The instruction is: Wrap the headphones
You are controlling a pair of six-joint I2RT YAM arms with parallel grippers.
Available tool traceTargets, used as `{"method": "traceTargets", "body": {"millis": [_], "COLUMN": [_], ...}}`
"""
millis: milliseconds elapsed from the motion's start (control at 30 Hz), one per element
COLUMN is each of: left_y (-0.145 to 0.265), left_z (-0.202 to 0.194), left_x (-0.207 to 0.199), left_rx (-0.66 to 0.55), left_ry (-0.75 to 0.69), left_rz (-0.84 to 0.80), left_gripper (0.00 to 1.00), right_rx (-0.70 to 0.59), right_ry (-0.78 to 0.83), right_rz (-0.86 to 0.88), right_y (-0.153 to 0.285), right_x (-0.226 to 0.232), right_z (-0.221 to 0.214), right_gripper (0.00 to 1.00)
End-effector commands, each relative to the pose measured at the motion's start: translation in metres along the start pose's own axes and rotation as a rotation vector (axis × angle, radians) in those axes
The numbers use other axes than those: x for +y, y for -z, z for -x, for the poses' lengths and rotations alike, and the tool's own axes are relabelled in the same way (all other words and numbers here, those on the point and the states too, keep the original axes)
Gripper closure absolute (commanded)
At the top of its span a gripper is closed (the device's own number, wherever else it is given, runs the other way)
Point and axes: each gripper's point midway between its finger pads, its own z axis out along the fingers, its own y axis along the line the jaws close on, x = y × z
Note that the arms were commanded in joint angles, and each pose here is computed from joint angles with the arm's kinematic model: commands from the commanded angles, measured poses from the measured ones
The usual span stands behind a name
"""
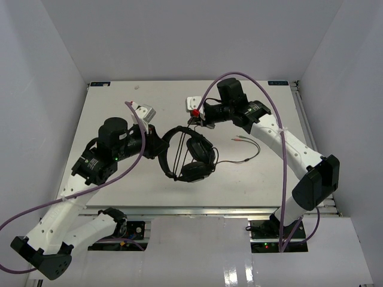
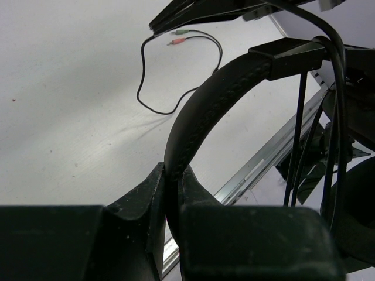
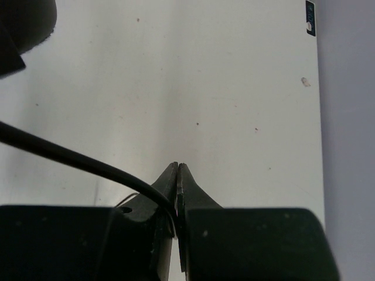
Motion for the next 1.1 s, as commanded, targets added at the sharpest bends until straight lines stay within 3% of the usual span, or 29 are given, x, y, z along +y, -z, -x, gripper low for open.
{"method": "traceTargets", "body": {"millis": [0, 1067], "left_y": [0.021, 0.014], "left_z": [0.035, 0.074], "left_x": [-0.028, -0.036], "left_rx": [-0.100, -0.146], "left_ry": [-0.006, 0.113], "left_rz": [-0.085, -0.078], "left_gripper": [1.00, 1.00], "right_rx": [-0.110, -0.330], "right_ry": [-0.083, -0.401], "right_rz": [0.015, 0.214], "right_y": [0.000, -0.016], "right_x": [-0.009, 0.025], "right_z": [0.022, 0.021], "right_gripper": [0.92, 0.86]}}
